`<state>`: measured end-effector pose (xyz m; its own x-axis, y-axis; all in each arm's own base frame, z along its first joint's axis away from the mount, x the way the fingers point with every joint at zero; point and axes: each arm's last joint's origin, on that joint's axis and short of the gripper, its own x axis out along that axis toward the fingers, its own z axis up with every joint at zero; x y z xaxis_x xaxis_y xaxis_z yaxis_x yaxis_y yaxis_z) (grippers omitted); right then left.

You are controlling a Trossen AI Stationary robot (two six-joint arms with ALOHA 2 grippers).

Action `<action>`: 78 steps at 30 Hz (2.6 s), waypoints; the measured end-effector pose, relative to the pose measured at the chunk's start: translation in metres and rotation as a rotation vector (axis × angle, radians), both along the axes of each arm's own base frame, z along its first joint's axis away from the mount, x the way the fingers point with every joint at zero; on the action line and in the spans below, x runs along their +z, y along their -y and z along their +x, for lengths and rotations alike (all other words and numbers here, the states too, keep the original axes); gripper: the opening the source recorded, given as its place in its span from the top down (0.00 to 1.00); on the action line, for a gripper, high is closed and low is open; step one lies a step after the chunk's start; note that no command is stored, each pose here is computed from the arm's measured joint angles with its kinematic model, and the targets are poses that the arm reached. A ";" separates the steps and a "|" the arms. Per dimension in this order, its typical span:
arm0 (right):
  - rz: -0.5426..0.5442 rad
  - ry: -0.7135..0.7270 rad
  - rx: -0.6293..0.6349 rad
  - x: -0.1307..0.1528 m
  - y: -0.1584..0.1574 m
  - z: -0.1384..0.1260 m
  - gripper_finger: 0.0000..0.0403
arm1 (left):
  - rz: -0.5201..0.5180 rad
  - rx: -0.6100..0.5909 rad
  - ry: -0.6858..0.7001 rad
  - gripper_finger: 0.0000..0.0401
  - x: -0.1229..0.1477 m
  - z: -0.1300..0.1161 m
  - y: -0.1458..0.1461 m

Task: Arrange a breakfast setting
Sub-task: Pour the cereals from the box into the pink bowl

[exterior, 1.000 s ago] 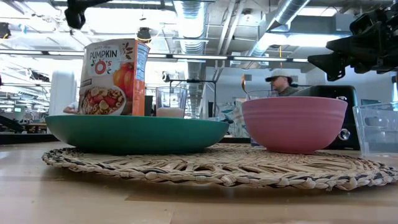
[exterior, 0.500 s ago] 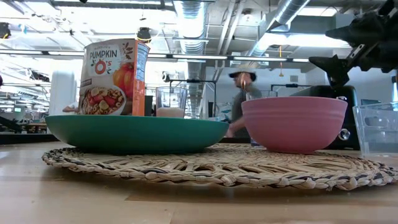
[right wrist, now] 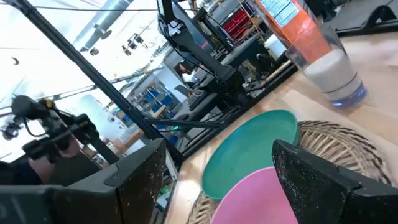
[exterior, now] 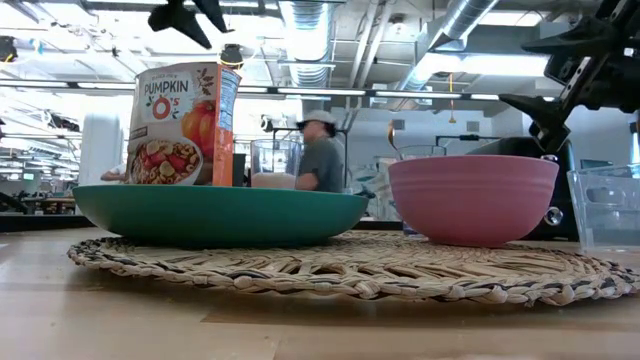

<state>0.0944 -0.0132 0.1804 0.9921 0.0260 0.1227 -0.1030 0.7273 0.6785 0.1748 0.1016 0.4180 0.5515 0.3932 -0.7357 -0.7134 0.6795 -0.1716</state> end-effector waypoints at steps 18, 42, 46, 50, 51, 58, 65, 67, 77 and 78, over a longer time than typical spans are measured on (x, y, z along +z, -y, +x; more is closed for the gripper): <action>-0.002 -0.004 0.000 0.000 0.000 0.000 0.21 | -0.129 -0.092 -0.280 0.42 -0.050 0.037 -0.043; 0.006 -0.047 -0.001 -0.004 0.000 0.000 0.21 | -0.176 -0.141 -0.487 0.89 -0.078 0.051 -0.054; 0.006 -0.048 -0.001 -0.004 0.000 0.000 0.21 | -0.179 -0.150 -0.495 0.98 -0.078 0.050 -0.054; 0.006 -0.048 -0.001 -0.004 0.000 0.000 0.21 | -0.181 -0.159 -0.505 0.99 -0.078 0.049 -0.053; 0.006 -0.047 -0.001 -0.004 0.000 0.000 0.21 | -0.182 -0.159 -0.507 1.00 -0.078 0.049 -0.053; 0.008 -0.057 -0.001 -0.005 0.000 0.000 0.21 | -0.190 -0.160 -0.521 1.00 -0.076 0.046 -0.050; 0.010 -0.065 -0.001 -0.005 0.000 0.000 0.21 | -0.160 -0.109 -0.562 1.00 -0.042 0.026 -0.033; 0.010 -0.065 -0.001 -0.005 0.000 0.000 0.21 | -0.144 -0.102 -0.532 1.00 -0.030 0.021 -0.029; 0.010 -0.065 -0.002 -0.005 0.000 0.000 0.21 | -0.104 -0.101 -0.336 1.00 0.009 0.000 -0.011; 0.010 -0.066 -0.002 -0.005 0.000 0.000 0.21 | -0.090 -0.092 -0.345 1.00 0.009 0.000 -0.012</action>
